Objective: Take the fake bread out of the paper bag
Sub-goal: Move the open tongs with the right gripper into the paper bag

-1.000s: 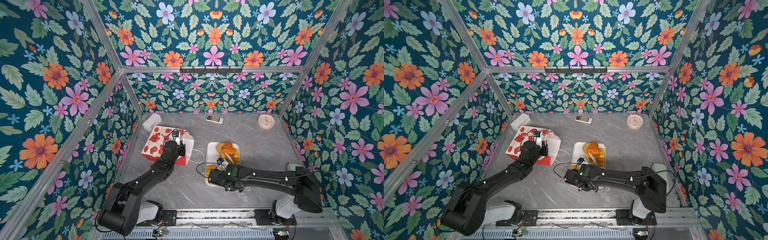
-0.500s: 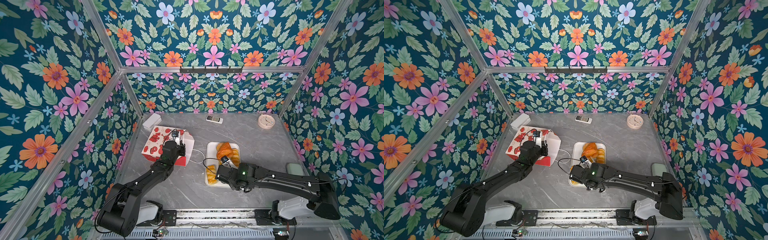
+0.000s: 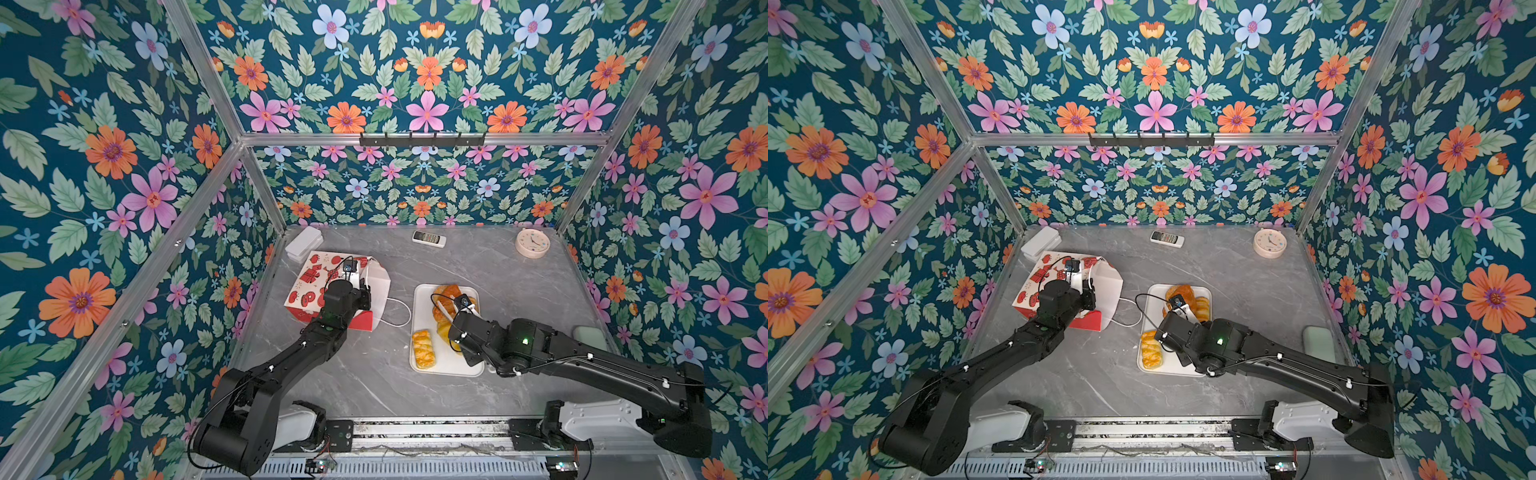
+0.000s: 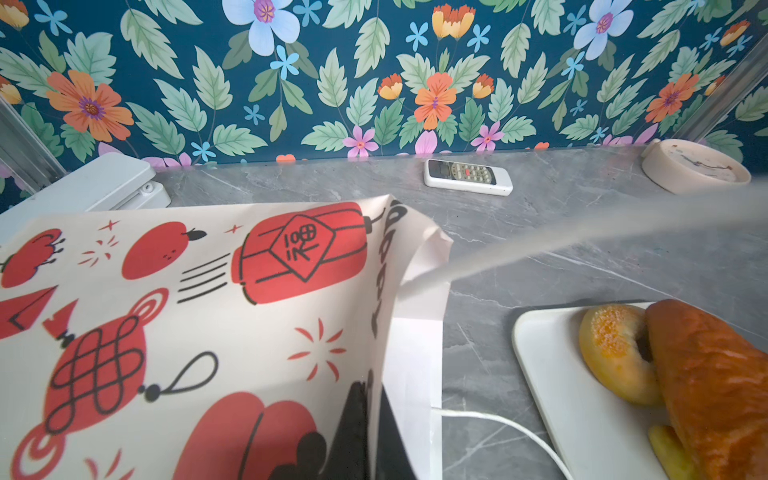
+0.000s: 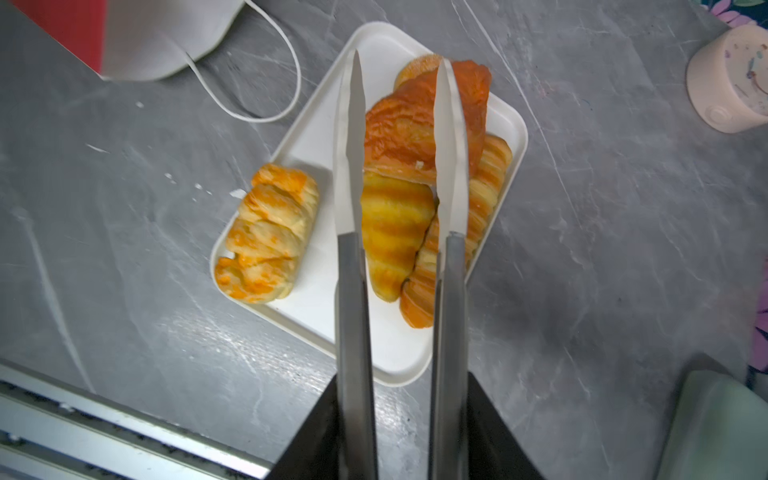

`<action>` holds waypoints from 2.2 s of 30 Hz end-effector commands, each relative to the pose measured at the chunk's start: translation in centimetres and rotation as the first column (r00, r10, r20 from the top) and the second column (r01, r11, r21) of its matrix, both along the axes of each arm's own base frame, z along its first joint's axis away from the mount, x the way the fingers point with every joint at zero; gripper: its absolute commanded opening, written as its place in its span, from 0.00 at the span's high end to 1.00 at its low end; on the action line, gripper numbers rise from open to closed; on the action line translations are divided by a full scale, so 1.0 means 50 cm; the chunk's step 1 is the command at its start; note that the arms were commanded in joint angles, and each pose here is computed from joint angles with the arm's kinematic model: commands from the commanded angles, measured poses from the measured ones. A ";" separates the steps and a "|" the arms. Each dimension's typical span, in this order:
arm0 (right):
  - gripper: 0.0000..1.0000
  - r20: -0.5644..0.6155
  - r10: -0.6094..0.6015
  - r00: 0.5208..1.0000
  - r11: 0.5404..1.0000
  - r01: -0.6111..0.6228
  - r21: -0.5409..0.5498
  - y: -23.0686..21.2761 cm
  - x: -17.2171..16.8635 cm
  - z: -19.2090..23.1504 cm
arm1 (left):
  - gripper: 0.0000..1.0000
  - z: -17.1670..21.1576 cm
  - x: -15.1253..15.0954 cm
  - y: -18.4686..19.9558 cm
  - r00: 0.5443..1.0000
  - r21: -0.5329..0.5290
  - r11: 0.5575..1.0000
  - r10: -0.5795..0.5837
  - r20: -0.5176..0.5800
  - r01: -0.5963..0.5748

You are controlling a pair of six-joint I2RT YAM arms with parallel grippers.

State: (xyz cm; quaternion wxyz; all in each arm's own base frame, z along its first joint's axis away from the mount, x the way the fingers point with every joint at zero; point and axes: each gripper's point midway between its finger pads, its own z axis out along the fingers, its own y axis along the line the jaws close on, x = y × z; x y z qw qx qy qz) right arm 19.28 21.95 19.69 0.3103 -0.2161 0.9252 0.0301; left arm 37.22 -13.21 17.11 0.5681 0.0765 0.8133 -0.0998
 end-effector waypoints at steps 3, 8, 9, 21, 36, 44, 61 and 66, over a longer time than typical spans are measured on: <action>0.59 -0.002 0.202 0.979 0.924 -0.190 0.330 0.145 0.011 0.054 | 1.00 0.008 0.005 -0.013 0.999 0.034 0.998 -0.045 0.002 0.045; 0.59 -0.015 0.294 0.956 0.912 -0.276 0.305 0.217 0.033 0.018 | 1.00 0.021 0.011 -0.019 0.998 0.056 0.996 -0.065 0.010 0.065; 0.59 -0.015 0.301 0.953 0.909 -0.282 0.307 0.228 0.041 0.009 | 1.00 0.026 0.011 -0.022 0.997 0.062 0.995 -0.074 0.013 0.073; 0.59 -0.003 0.242 0.970 0.806 -0.200 0.557 0.297 0.172 0.013 | 1.00 0.083 0.025 -0.039 0.982 0.257 0.952 -0.184 0.050 0.165; 0.61 -0.188 0.374 0.908 0.732 -0.164 0.661 0.355 0.123 -0.024 | 1.00 0.107 0.049 -0.072 0.947 0.455 0.838 -0.321 -0.033 0.300; 0.61 -0.219 0.264 0.939 0.829 -0.105 0.549 0.307 0.165 -0.039 | 1.00 0.118 0.020 -0.086 0.925 0.437 0.832 -0.380 0.002 0.341; 0.58 -0.282 0.195 0.939 0.879 -0.040 0.476 0.366 0.246 -0.115 | 1.00 0.126 -0.009 -0.113 0.905 0.381 0.845 -0.423 0.047 0.375; 0.57 -0.269 0.204 0.941 0.870 -0.048 0.491 0.374 0.245 -0.112 | 1.00 0.121 -0.010 -0.112 0.908 0.370 0.852 -0.416 0.046 0.371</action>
